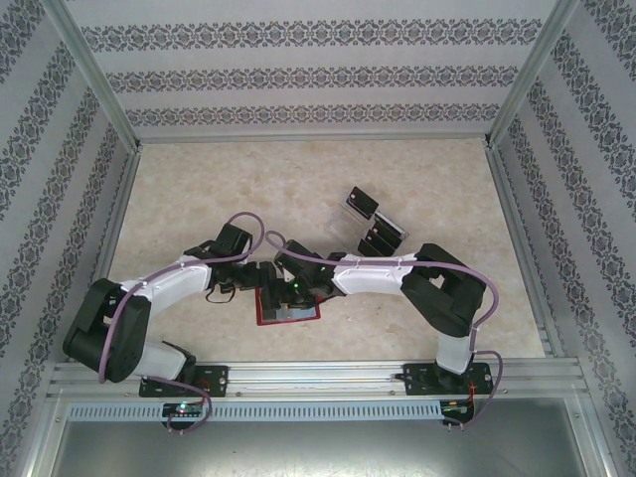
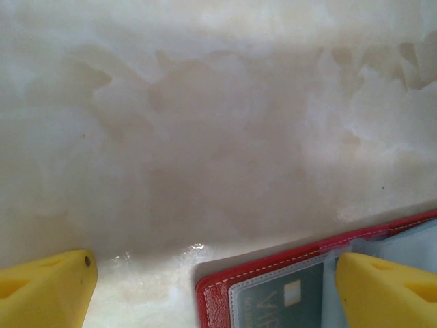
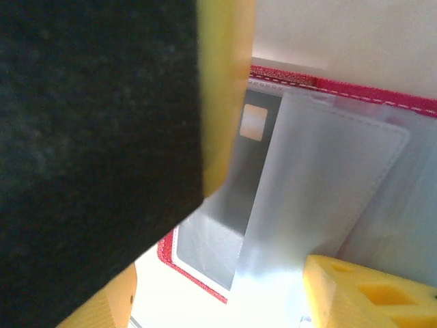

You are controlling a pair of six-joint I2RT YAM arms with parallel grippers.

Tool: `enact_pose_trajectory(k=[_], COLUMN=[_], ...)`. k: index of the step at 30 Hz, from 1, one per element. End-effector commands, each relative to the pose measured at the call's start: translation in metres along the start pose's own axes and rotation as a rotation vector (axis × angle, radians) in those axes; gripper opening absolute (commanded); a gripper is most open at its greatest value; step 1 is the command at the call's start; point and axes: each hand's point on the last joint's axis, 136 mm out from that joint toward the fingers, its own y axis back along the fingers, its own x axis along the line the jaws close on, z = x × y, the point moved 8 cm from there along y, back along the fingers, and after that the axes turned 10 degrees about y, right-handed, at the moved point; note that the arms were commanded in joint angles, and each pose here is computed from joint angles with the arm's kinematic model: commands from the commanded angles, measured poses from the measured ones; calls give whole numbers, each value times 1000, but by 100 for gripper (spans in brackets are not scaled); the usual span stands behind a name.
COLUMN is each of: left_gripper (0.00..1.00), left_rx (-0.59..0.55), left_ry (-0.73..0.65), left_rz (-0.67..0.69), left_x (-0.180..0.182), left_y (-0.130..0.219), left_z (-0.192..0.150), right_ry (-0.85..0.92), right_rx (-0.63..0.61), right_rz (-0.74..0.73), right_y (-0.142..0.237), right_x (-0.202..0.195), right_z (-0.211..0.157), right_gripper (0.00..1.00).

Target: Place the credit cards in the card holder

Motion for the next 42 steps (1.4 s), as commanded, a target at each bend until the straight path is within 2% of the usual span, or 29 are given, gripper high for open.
enact_pose_trajectory(k=[1,18,21,24,28,42], left_gripper=[91,91,91,91,91,91], left_rx=[34,122,120,110,109,157], left_ry=[-38,-49,-46,-43,-34,-1], left_rz=[-17,13,26,23,-3,-117], left_x=[-1,2,2,1,-4,-14], left_y=[-9,-34,-34,-32,-30,-36], left_z=[-6,-16,-15,-14,-12,-14], right_ry=[27,34,46,54,53,43], right_rx=[7,-1,-8,-30,-53,-61], right_rz=[4,10,20,41,75,101], right_y=[-2,-1,0,2,5,3], right_x=[-1,0,-1,-2,-5,-11], right_z=[-5,-2,-2,-4,-4,-6], right_gripper=[66,69,70,77,80,81])
